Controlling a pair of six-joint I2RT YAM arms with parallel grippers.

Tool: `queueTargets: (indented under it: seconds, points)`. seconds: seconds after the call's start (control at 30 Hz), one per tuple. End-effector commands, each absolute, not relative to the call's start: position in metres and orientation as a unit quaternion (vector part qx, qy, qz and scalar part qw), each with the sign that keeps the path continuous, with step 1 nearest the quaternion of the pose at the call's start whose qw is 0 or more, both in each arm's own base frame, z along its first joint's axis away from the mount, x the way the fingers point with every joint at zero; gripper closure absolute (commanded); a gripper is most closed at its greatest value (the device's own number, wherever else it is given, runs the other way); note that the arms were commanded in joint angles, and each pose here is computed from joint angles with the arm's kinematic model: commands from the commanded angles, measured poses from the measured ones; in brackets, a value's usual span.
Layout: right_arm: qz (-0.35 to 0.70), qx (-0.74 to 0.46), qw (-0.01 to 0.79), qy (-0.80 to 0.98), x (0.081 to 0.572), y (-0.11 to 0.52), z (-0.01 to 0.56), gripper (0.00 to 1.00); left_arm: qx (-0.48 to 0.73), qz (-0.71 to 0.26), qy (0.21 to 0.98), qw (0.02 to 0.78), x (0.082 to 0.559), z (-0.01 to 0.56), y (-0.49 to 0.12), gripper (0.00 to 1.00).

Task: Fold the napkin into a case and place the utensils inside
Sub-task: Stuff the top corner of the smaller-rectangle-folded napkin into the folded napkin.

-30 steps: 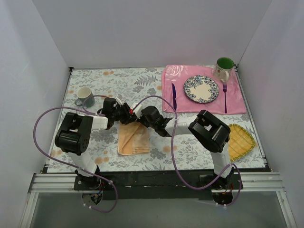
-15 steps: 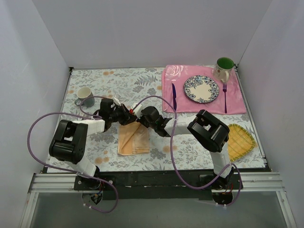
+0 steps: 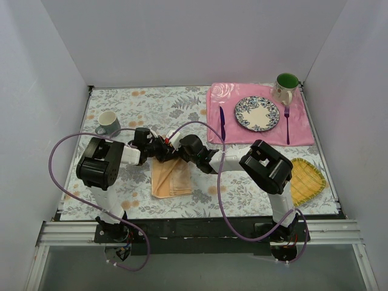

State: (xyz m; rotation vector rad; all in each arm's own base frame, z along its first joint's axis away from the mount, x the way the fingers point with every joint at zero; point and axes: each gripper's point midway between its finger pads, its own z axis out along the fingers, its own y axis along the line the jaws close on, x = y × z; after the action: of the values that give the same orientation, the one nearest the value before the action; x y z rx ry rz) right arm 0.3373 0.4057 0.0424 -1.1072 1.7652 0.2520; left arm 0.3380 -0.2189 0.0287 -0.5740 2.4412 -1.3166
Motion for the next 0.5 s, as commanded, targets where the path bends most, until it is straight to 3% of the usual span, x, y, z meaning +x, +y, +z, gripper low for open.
queueTargets:
  seconds: [0.0,0.47]
  points:
    - [0.113,-0.447,0.511,0.726,0.343,0.415,0.053,0.99,-0.205,-0.482,0.836,0.165,0.353,0.039,-0.227,1.00]
    - [0.109,-0.445,0.509,0.728,0.339,0.407,0.056,0.99,-0.295,-0.456,0.825,0.157,0.363,0.014,-0.209,0.96]
